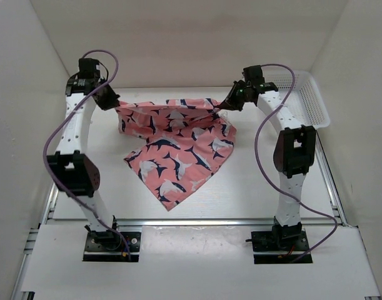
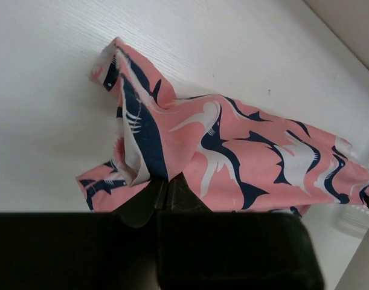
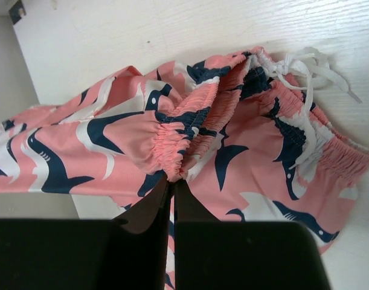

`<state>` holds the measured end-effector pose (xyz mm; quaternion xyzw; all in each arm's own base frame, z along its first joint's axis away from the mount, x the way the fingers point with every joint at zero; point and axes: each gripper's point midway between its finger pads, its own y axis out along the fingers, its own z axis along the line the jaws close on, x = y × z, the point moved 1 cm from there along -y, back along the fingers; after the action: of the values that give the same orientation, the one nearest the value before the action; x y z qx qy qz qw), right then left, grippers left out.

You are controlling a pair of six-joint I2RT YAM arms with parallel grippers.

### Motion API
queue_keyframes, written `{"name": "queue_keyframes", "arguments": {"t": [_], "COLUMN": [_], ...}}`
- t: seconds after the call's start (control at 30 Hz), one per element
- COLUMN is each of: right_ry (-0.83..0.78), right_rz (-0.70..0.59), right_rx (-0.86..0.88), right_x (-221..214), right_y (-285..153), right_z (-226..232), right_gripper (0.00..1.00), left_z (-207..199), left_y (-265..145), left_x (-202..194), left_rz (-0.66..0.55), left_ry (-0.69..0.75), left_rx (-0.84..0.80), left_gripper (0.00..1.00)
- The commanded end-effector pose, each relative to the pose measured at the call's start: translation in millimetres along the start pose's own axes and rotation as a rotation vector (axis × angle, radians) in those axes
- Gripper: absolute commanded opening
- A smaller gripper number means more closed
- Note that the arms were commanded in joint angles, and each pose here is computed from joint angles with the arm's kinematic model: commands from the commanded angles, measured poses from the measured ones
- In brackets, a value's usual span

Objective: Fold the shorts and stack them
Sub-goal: Fold the shorts

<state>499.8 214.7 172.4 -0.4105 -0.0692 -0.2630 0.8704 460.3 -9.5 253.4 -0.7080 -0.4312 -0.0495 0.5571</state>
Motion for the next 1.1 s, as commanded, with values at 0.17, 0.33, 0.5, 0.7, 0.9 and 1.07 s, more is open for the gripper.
{"name": "queue_keyframes", "arguments": {"t": [0.17, 0.33, 0.5, 0.7, 0.9, 1.07], "right_ry": [-0.021, 0.018, 0.046, 0.048, 0.007, -0.015], "right_rz": [-0.076, -0.046, -0.019, -0.043, -0.105, -0.124], "right_rx": [-0.032, -0.148, -0.252, -0.333, -0.406, -0.455], "right_x": [-4.3, -29.0, -53.0, -56.1, -34.0, -26.2], "right_y": [-66.1, -73.2, -75.9, -80.0, -75.2, -80.3], "right_z": [-5.8, -55.8, -97.2, -118.7, -129.2, -133.3], "right_gripper": [0.00, 0.00, 0.00, 0.00, 0.00, 0.06], "left_z": [2.1, 8.1, 10.8, 7.4, 8.7, 8.5], "left_y": [-89.9, -111.1, -114.1, -115.1, -105.3, -107.9], "left_x": [-98.7, -163.5, -231.9, -285.8, -322.3, -346.2], "left_rz": [0.050, 0.128, 0.242, 0.330, 0.417, 0.470], "left_ry": [0.017, 0.011, -0.007, 0.040, 0.083, 0.152], "left_rx": [-0.089, -0.120, -0.120, -0.104, -0.049, -0.055], "left_gripper": [0.10, 0.10, 0.10, 0.10, 0.10, 0.43]}}
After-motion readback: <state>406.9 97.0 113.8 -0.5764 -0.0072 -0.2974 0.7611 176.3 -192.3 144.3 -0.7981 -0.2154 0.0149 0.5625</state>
